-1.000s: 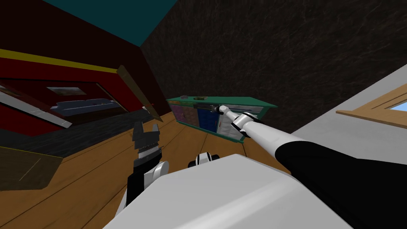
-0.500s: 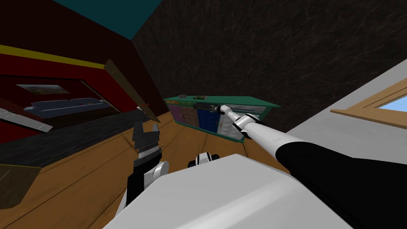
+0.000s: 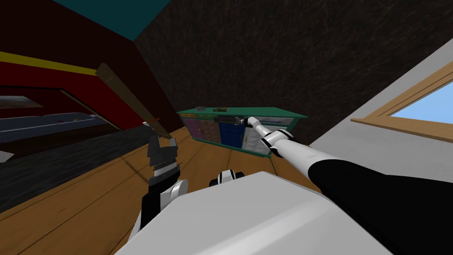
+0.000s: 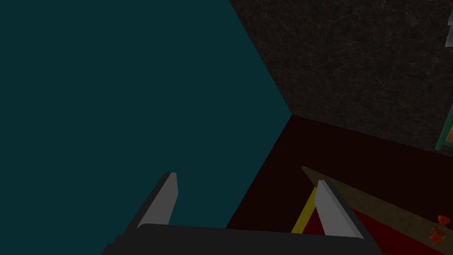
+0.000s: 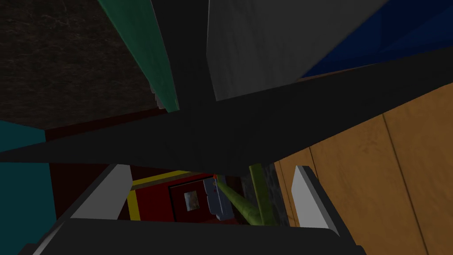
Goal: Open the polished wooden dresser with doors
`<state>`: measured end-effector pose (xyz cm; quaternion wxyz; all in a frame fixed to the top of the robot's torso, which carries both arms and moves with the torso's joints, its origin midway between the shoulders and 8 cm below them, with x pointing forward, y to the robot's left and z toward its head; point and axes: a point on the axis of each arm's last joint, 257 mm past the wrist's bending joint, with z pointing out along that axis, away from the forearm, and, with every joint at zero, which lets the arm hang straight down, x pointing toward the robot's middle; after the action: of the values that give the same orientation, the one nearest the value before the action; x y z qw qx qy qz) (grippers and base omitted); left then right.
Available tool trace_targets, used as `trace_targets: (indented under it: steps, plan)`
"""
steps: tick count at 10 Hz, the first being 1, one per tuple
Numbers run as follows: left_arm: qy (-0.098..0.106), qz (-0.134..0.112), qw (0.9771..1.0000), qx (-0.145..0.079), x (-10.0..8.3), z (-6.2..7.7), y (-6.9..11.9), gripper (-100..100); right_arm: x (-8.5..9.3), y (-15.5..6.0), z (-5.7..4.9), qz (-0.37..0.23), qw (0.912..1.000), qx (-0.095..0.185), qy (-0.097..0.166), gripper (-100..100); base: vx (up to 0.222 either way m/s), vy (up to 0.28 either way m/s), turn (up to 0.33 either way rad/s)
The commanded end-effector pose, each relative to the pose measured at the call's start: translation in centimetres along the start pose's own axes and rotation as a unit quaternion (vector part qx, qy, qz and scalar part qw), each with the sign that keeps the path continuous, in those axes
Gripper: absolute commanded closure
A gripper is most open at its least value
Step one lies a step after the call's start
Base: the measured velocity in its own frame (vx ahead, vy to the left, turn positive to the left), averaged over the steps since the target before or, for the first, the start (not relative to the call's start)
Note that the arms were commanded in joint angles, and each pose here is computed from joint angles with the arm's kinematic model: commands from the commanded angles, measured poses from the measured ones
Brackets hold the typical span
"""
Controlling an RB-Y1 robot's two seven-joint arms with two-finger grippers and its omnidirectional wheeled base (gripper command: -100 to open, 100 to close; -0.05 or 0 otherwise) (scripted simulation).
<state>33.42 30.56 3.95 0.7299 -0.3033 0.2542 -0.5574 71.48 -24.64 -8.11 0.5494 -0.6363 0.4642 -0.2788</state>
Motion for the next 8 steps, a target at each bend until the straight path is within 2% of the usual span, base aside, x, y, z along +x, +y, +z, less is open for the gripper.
trace_targets:
  steps: [1, 2, 3, 4, 5, 6, 7, 8]
  plan:
    - [0.000, 0.000, 1.0000, 0.000, 0.0, 0.0, 0.0, 0, 0.1, 0.2, -1.4, -0.007, 0.9998, -0.005, -0.016, -100, 0.098, 0.102, -0.176]
    - [0.000, 0.000, 1.0000, 0.000, 0.0, 0.0, 0.0, 0, -0.4, -0.7, -1.7, -0.002, 0.9996, 0.003, -0.027, -100, 0.100, 0.114, -0.120]
    - [0.000, 0.000, 1.0000, 0.000, 0.0, 0.0, 0.0, 0, -0.6, -0.7, -1.8, -0.002, 0.9995, 0.001, -0.031, -100, 0.047, 0.062, -0.033]
    - [0.000, 0.000, 1.0000, 0.000, 0.0, 0.0, 0.0, 0, 0.4, 0.1, -3.1, -0.009, 0.9995, -0.007, -0.030, -100, 0.096, 0.116, -0.207]
    - [0.000, 0.000, 1.0000, 0.000, 0.0, 0.0, 0.0, 0, -0.2, -1.1, -3.5, -0.008, 0.9991, 0.003, -0.042, -100, 0.091, 0.143, -0.128]
    - [0.000, 0.000, 1.0000, 0.000, 0.0, 0.0, 0.0, 0, -0.5, -1.1, -3.5, -0.009, 0.9989, 0.001, -0.047, -100, 0.033, 0.073, -0.007]
    - [0.000, 0.000, 1.0000, 0.000, 0.0, 0.0, 0.0, 0, 0.7, -0.1, -4.9, -0.015, 0.9990, -0.009, -0.042, -100, 0.089, 0.119, -0.230]
    - [0.000, 0.000, 1.0000, 0.000, 0.0, 0.0, 0.0, 0, -0.1, -1.5, -5.3, -0.020, 0.9984, 0.002, -0.053, -100, 0.092, 0.127, -0.142]
